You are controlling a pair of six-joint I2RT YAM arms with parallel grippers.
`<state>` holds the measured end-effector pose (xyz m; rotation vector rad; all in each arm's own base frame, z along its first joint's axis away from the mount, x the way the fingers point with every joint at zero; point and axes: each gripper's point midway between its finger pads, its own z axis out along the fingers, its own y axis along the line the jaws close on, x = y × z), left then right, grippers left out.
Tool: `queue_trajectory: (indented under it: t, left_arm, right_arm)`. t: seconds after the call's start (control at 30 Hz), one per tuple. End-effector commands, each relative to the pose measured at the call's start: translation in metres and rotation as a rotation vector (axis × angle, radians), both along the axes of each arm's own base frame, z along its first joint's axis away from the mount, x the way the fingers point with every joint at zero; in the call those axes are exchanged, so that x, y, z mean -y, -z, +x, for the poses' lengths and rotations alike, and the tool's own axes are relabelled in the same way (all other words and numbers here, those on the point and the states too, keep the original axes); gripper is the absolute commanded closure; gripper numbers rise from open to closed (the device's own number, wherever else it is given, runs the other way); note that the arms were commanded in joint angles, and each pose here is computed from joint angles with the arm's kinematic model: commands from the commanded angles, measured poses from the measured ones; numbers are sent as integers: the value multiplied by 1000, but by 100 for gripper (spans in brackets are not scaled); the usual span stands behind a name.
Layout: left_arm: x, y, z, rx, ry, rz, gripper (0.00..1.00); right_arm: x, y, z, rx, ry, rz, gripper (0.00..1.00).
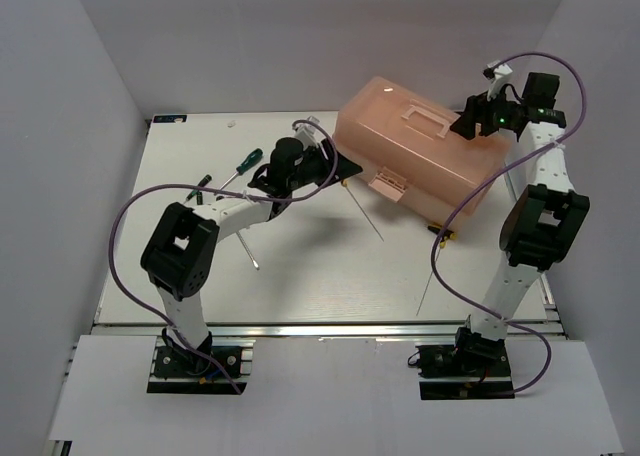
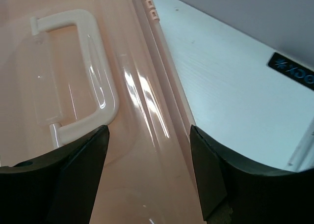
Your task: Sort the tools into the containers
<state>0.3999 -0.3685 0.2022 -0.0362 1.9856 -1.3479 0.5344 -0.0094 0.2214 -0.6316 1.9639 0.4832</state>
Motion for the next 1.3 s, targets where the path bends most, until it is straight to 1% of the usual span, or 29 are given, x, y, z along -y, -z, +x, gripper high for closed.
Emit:
queue_trajectory:
  t: [0.0, 0.07, 0.1, 0.17, 0.2, 0.23, 0.4, 0.43, 0.47, 0.6, 0.63, 0.67, 0.73, 0.77, 0.83, 0.9, 1.03, 1.07, 1.13, 1.17, 1.27]
  left_arm:
    - [19, -66, 3, 135, 34, -88, 49]
    - [23, -77, 10, 149, 24, -92, 48]
    - [27, -95, 14, 179, 19, -112, 48]
    - [29, -108, 21, 187, 0, -131, 48]
    - [30, -106, 27, 174, -24, -127, 48]
    - [32, -118, 30, 174, -38, -152, 47]
    - [39, -126, 49, 145, -109, -198, 46]
    - [43, -116, 56, 118, -116, -194, 46]
    - [46, -126, 62, 118, -124, -201, 46]
    - [64, -126, 83, 55, -149, -190, 46]
    - [70, -111, 92, 19, -166, -169, 46]
    - [73, -124, 93, 11, -169, -168, 46]
    - [80, -117, 93, -27, -173, -145, 46]
    - [82, -104, 93, -70, -178, -113, 46]
    - [83, -103, 90, -101, -183, -108, 45]
    - [79, -94, 82, -142, -194, -71, 44]
    - [71, -90, 70, -185, -212, -27, 43]
    - [69, -86, 67, -204, -216, -8, 43]
    - [66, -90, 67, -209, -234, 4, 42]
    - [62, -84, 65, -230, -245, 29, 42]
    - [52, -79, 67, -255, -300, 77, 41]
  right_arm:
    - [-66, 89, -68, -513, -10, 143, 29]
    - [-77, 90, -71, -531, -1, 138, 30]
    - [-80, 91, -71, -533, 7, 132, 30]
    - [-88, 86, -70, -526, 28, 132, 30]
    - [-87, 92, -73, -541, 52, 128, 30]
    - [-88, 88, -73, -531, 63, 131, 30]
    - [-92, 87, -76, -524, 113, 142, 30]
    - [-93, 82, -76, -513, 116, 145, 30]
    - [-94, 80, -75, -501, 118, 146, 30]
    - [-97, 73, -80, -488, 136, 145, 30]
    - [-100, 71, -84, -485, 132, 138, 30]
    - [-100, 71, -85, -481, 138, 128, 29]
    - [-103, 68, -89, -459, 142, 109, 29]
    - [-99, 77, -95, -472, 164, 89, 29]
    - [-116, 74, -102, -449, 146, 67, 29]
    - [-117, 84, -110, -460, 166, 44, 29]
    - [-124, 85, -117, -428, 200, 14, 29]
    - [-121, 85, -115, -409, 233, -6, 29]
    - [-126, 85, -117, -390, 248, -36, 29]
    - [-125, 85, -116, -383, 278, -43, 29]
    - [-132, 83, -121, -364, 281, -49, 29]
